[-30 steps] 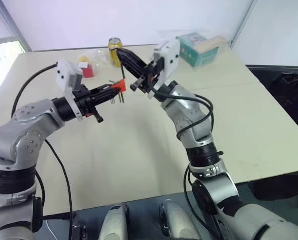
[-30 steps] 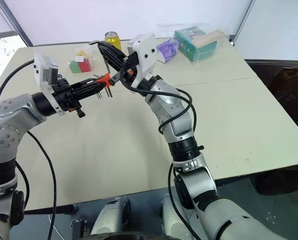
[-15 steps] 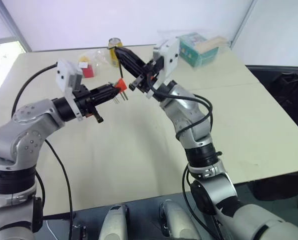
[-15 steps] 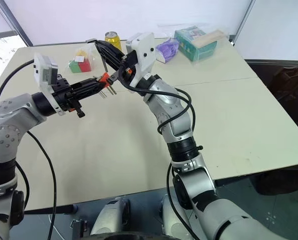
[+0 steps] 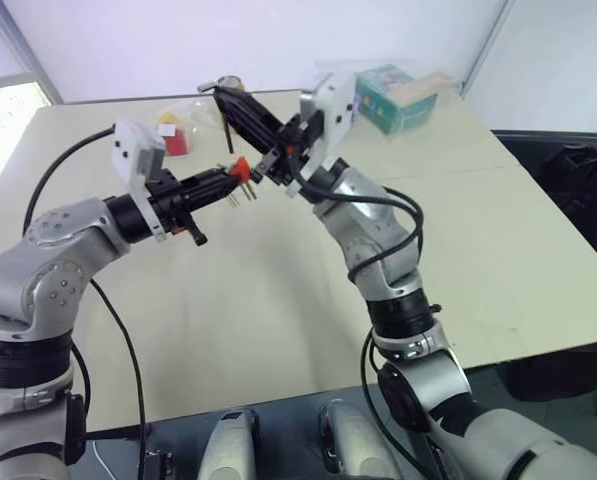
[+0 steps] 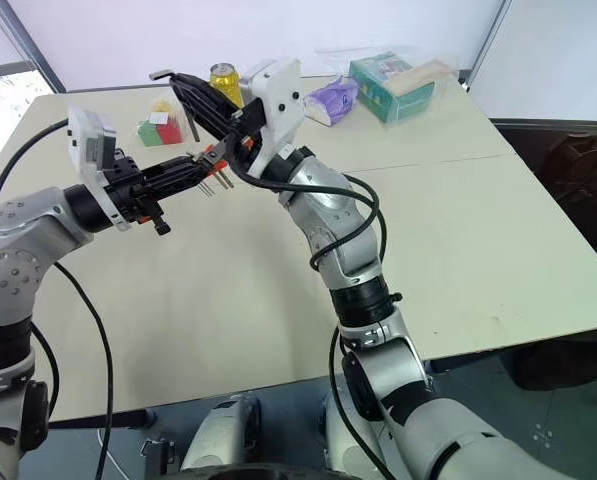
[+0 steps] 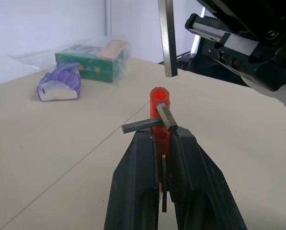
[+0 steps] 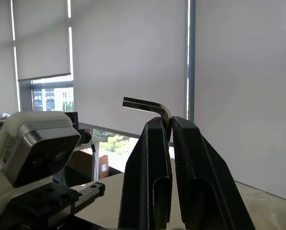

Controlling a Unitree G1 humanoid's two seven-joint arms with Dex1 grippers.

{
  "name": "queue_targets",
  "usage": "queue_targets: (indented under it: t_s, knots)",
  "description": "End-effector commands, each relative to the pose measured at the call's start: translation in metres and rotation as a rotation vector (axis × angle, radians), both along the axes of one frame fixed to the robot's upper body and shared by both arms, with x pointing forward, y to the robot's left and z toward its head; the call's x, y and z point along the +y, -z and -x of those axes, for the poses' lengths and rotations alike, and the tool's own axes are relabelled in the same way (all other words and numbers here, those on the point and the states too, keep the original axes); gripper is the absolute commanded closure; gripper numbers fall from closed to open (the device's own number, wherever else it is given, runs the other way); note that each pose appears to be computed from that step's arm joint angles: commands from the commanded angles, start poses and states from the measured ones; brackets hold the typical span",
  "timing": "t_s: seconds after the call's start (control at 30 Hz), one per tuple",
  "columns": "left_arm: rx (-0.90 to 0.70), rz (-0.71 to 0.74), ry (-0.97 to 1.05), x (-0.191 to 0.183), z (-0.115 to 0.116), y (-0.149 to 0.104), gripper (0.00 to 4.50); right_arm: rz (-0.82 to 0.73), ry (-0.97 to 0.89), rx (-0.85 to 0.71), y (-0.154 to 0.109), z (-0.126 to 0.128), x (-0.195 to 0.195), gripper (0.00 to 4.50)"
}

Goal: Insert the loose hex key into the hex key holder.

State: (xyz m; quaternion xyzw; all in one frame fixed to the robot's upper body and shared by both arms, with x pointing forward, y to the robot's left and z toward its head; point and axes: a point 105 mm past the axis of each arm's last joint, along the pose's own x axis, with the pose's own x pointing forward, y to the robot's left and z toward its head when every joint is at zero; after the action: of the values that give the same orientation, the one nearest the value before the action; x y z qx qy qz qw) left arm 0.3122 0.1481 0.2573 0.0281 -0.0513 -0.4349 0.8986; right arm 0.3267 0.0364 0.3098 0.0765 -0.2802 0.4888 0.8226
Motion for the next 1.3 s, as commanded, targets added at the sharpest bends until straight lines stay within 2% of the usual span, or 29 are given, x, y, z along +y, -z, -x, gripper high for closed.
queue_targets:
  t_s: [0.03, 0.37, 0.8, 1.3]
  knots:
    - [-0.06, 0.008, 0.022, -0.006, 0.004, -0.016, 4.5, -0.023, -0.033, -0.065, -0.017, 0.014, 0.004, 4.46]
    - [-0.068, 0.015, 0.019, -0.006, 0.005, -0.019, 4.5, 0.012, 0.007, -0.058, -0.006, 0.003, -0.001, 4.46]
    - [-0.072, 0.017, 0.021, -0.006, 0.004, -0.02, 4.5, 0.036, 0.078, -0.086, -0.007, -0.013, -0.014, 4.46]
    - [-0.067, 0.015, 0.016, -0.006, 0.003, -0.017, 4.5, 0.002, 0.016, -0.127, -0.023, 0.005, -0.007, 4.46]
